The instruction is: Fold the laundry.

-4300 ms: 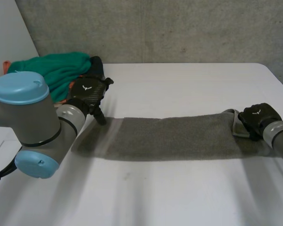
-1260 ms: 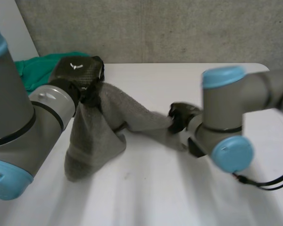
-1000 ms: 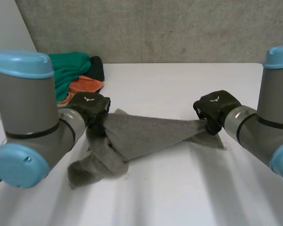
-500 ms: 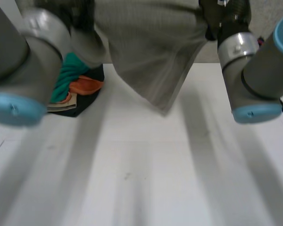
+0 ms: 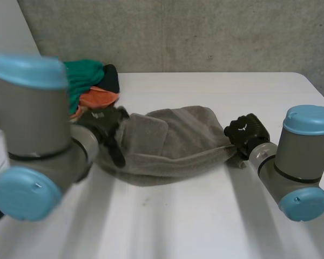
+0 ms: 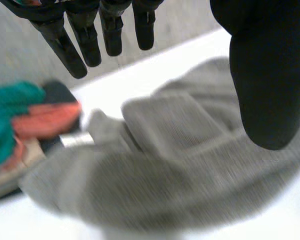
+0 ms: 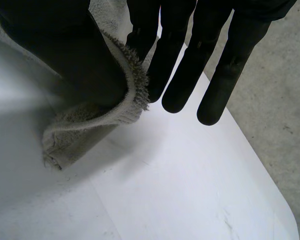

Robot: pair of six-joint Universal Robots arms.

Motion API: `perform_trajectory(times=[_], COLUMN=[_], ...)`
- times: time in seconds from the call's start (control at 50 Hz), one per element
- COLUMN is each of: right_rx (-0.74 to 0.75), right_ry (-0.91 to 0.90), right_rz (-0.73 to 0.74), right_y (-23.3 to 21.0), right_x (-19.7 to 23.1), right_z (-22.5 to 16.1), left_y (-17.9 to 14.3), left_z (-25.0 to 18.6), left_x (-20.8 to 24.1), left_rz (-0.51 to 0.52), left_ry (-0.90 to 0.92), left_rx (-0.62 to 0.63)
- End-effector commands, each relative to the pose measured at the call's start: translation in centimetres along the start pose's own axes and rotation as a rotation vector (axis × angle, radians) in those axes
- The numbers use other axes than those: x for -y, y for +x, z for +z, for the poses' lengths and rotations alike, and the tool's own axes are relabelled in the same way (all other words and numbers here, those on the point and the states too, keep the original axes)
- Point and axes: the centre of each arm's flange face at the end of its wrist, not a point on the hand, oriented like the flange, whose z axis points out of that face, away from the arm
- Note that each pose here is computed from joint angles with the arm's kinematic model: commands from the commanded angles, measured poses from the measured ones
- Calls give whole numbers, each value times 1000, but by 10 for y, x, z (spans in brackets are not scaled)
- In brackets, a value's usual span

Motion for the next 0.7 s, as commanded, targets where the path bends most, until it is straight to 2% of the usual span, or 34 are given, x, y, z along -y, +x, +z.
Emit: perform_trajectory(times=[0.02, 0.16, 0.32, 0.4, 0.54, 0.7], right_rx=[20, 51, 110, 113, 113, 101], right_ry=[8, 0, -25, -36, -50, -56], right_rz=[-7, -11, -3, 0, 3, 8], right_y=[-6, -10, -13, -12, -10, -6], right_x=[4, 4, 4, 3, 0, -2], right_z=[-7, -10, -16, -16, -15, -12], left_y=[-44, -91, -75, -76, -68, -74], left_z=[15, 76, 115, 127, 144, 151], left_x=[41, 26, -5, -14, -32, -35], left_rz=[101, 331, 541, 599, 638, 685], left_ry=[148, 87, 11, -23, -53, -74], left_rx=[26, 91, -125, -159, -221, -164])
